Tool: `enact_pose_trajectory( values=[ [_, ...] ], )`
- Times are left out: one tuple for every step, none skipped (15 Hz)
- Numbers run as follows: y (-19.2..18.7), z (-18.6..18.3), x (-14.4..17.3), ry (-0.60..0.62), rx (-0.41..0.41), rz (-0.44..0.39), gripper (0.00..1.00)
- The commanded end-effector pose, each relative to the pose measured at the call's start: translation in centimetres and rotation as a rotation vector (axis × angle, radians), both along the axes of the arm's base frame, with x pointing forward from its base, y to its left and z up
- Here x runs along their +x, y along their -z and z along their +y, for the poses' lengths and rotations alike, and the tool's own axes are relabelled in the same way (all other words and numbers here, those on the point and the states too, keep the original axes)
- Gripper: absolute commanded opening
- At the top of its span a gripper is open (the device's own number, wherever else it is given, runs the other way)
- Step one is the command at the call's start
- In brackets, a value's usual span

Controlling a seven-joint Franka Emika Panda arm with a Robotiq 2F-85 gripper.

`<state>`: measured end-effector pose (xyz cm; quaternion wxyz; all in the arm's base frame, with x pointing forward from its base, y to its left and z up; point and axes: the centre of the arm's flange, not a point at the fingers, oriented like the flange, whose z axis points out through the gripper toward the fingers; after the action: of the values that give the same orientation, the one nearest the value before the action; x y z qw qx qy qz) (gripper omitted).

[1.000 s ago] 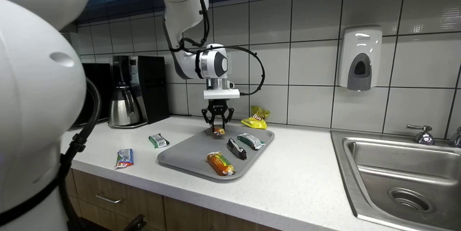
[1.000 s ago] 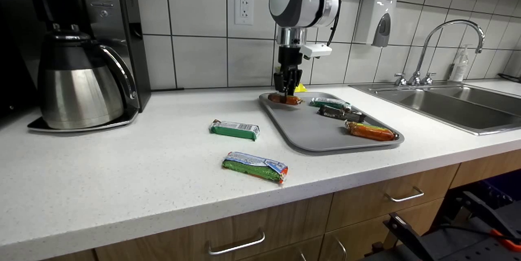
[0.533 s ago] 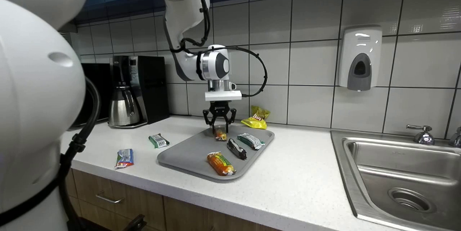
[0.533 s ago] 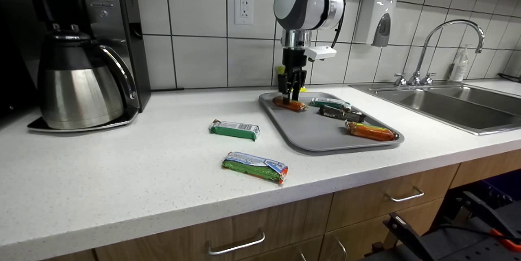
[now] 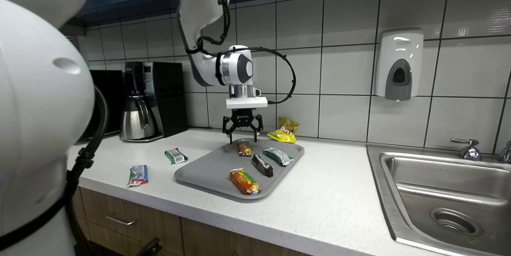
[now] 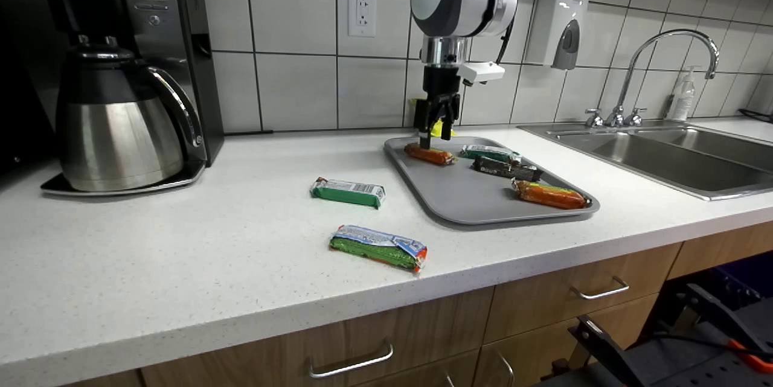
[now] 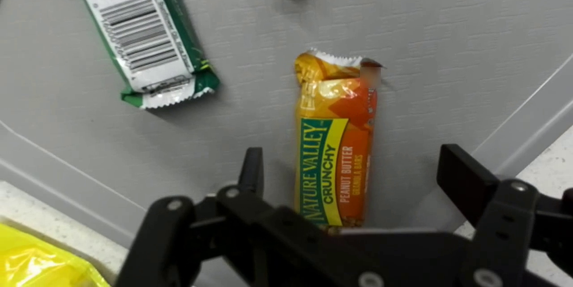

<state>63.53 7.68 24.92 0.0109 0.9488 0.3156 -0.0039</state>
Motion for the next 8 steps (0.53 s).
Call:
enact_pose_trajectory(
  values=[
    [-0.12,-0.05,-0.10,-0.002,0.000,0.000,1.00],
    [-0.15,-0.10,-0.16,-0.002,-0.001,0.000,1.00],
    [-0.13,-0.13,-0.21,-0.003,-0.001,0.001,1.00],
    [-0.09,-0.14,-0.24,-0.003,-0.001,0.002,1.00],
    [-0.07,-0.14,-0.25,-0.003,-0.001,0.002,1.00],
    [-0.06,-0.14,-0.27,-0.003,-0.001,0.003,1.00],
    [-0.05,-0.14,-0.27,-0.003,-0.001,0.003,1.00],
    [-0.04,-0.14,-0.28,-0.003,-0.001,0.003,1.00]
  ],
)
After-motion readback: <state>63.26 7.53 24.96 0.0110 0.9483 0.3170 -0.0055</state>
